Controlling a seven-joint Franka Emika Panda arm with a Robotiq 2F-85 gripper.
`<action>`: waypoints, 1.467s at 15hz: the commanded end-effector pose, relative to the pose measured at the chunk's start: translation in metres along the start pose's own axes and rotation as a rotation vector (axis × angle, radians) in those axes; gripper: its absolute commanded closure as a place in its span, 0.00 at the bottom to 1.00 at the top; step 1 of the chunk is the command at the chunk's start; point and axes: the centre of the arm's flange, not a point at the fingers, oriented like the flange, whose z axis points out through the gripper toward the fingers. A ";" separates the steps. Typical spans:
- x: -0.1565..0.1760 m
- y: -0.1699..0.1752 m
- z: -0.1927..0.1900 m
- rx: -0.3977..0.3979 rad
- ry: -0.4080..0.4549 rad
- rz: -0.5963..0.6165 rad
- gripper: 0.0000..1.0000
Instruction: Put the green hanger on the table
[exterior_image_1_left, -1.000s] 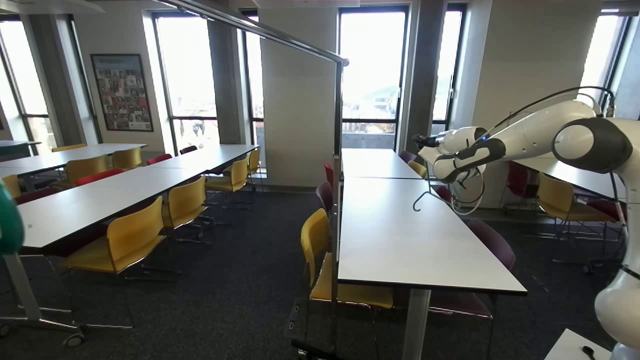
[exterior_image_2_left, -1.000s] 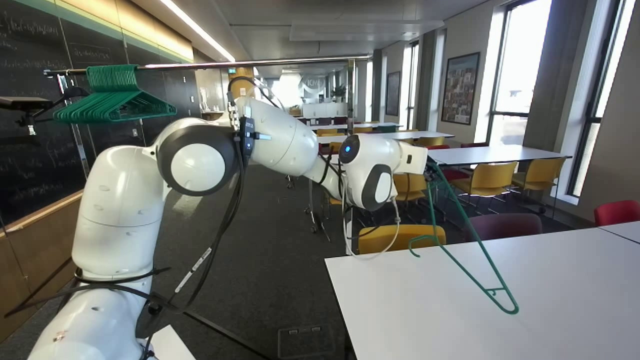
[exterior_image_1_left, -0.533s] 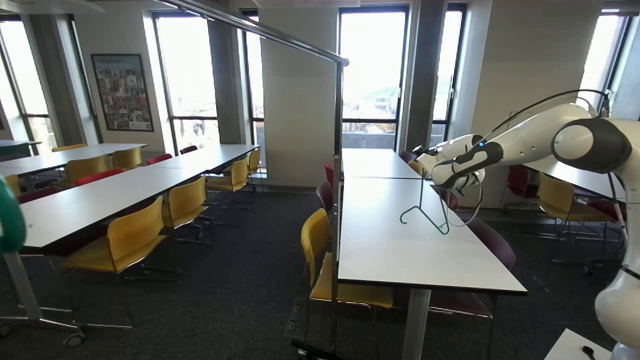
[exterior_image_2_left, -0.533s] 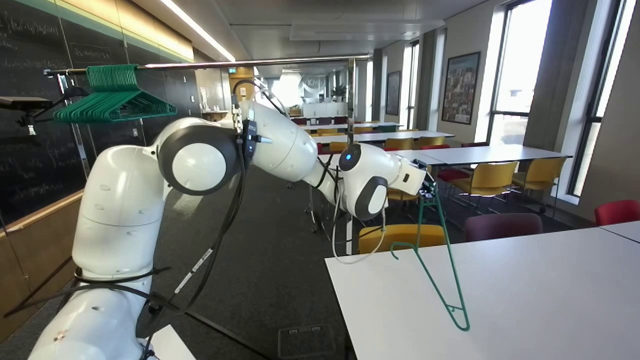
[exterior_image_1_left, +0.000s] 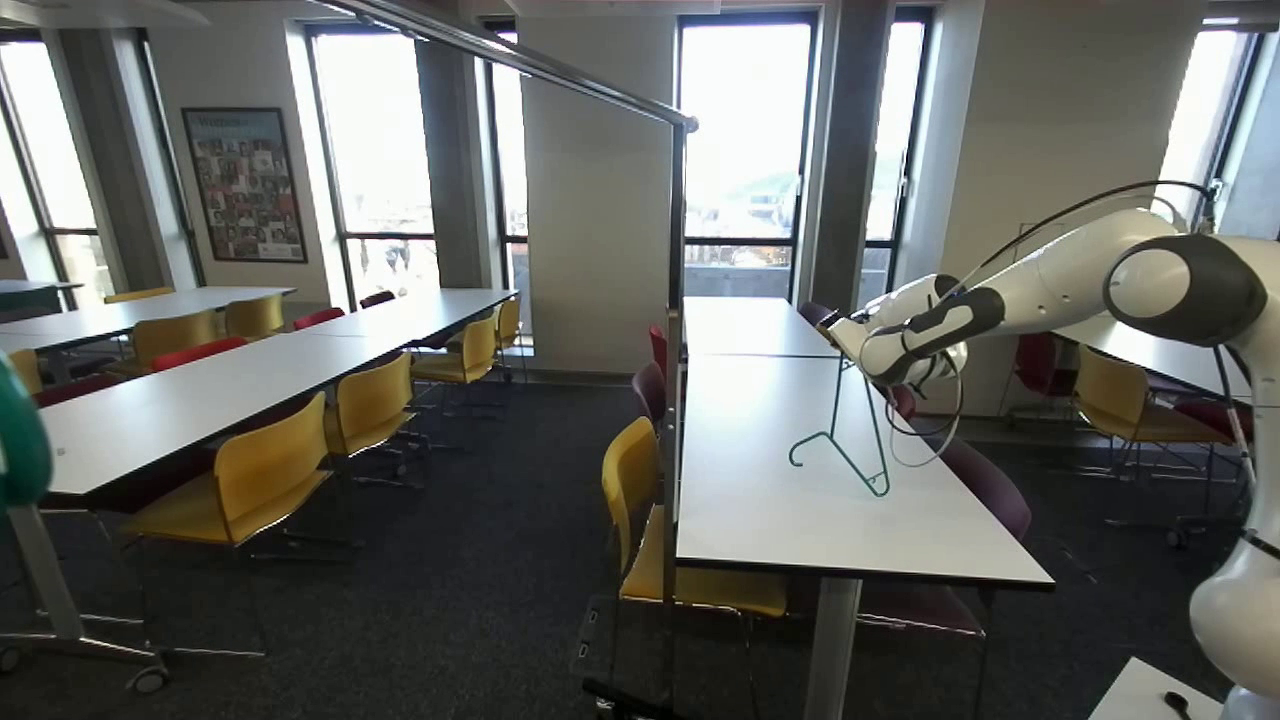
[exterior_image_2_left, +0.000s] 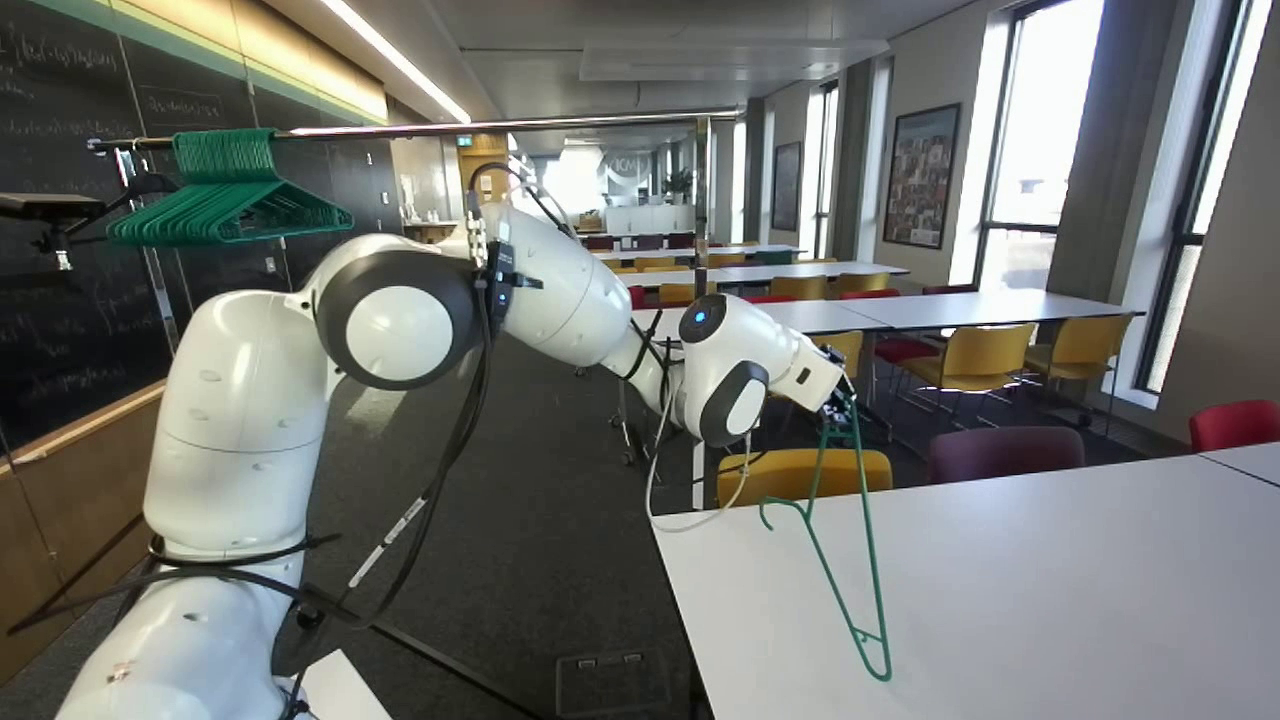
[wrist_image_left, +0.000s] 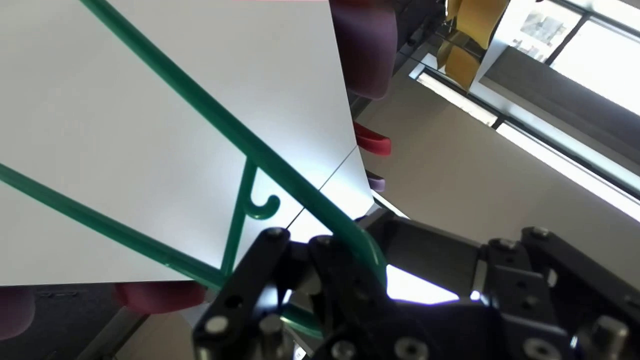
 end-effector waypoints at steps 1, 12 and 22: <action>-0.014 0.015 -0.016 -0.068 -0.041 0.012 1.00; -0.014 0.076 -0.005 -0.222 -0.082 -0.109 1.00; -0.119 0.054 -0.005 -0.305 -0.462 -0.378 1.00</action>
